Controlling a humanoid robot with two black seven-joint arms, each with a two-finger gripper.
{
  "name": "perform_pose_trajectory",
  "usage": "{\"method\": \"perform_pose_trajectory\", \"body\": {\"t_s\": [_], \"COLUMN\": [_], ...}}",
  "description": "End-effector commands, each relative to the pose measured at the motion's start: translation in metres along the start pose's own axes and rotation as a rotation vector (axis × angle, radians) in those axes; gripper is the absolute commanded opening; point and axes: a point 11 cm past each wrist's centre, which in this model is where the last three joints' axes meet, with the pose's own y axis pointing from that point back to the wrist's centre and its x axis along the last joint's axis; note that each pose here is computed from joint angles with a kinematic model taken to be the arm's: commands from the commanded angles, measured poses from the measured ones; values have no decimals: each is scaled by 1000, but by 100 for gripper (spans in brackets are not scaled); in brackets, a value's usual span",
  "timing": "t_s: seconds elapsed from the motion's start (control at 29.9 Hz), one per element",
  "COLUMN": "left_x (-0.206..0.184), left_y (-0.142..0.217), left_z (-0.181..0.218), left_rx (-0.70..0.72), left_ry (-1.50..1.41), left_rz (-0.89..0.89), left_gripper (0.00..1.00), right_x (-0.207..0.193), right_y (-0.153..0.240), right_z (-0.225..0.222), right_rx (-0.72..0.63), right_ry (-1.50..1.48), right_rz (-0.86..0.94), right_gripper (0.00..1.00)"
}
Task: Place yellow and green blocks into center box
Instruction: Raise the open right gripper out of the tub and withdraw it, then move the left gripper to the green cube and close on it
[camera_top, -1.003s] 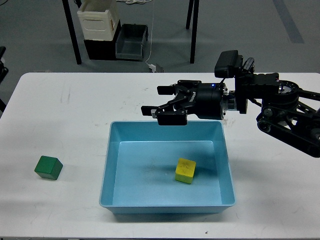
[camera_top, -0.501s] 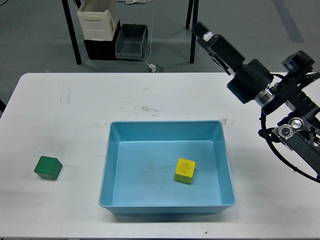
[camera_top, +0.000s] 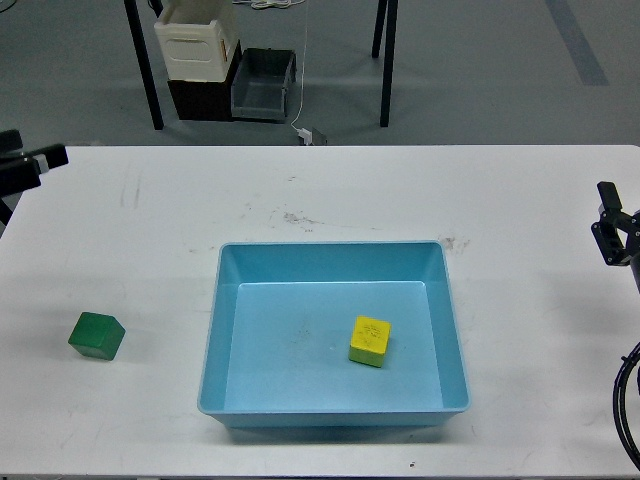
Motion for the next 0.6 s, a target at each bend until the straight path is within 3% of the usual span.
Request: {"method": "perform_pose_trajectory", "body": {"t_s": [0.0,0.2,0.57], "left_x": [-21,-58,-133], "left_y": [8,10,6], "left_z": [-4,-12,-5], "left_rx": [50,87,24], "left_ry": [-149,-307,-265], "left_rz": [-158,-339,-539], "left_gripper": [100,100,100], "right_x": [14,23,22], "right_y": [22,36,40], "right_z": [5,11,17], "right_rx": [-14,-38,-51], "right_ry": [3,7,-3], "right_rz": [49,81,87], "right_gripper": [100,100,100]}}
